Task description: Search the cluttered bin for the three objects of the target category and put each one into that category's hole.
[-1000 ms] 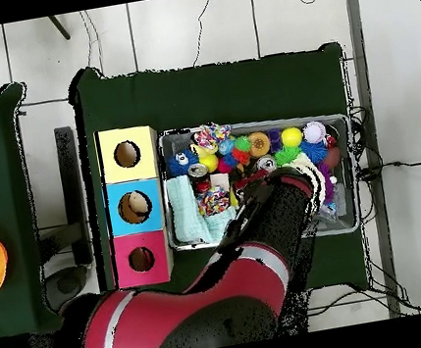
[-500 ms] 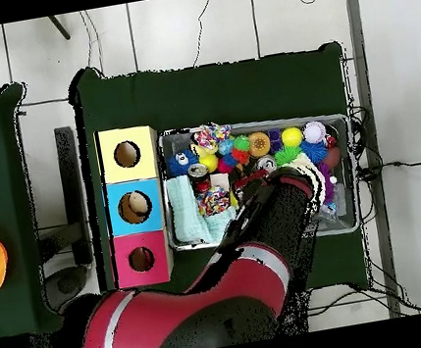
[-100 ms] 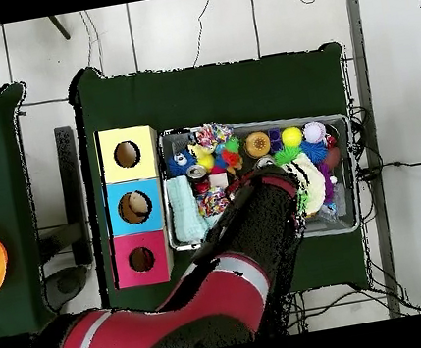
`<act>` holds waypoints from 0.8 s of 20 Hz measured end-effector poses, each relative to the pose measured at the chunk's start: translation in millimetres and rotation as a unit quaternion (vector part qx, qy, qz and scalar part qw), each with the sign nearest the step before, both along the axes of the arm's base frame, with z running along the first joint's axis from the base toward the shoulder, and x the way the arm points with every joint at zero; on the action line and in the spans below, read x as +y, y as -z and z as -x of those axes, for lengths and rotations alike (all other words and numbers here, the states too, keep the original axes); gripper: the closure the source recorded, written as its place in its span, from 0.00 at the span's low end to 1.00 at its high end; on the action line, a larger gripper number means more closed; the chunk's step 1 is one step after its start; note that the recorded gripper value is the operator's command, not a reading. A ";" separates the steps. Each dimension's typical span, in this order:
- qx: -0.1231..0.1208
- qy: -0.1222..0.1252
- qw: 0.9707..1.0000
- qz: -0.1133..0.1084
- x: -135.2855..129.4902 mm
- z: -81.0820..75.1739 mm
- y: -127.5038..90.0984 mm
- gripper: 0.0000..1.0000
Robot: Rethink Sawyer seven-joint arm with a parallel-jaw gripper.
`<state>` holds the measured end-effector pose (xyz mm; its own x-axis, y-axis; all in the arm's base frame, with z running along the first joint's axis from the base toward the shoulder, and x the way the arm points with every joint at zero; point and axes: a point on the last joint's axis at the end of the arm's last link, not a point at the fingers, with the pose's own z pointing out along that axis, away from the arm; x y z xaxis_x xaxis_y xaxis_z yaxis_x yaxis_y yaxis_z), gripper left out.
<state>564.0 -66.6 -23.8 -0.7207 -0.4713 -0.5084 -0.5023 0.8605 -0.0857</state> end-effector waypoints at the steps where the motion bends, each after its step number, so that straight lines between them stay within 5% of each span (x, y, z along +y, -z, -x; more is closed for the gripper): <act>1: 0.000 -0.010 1.000 0.004 1.7 -0.9 -3.9 1.00; 11: 0.002 -0.076 0.996 0.053 3.6 -9.3 -52.7 1.00; 16: 0.006 -0.080 0.995 0.065 2.3 -11.7 -73.2 1.00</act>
<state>575.8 -64.2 49.4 -0.6370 -0.6417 -0.4271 -0.6333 0.7516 -0.1846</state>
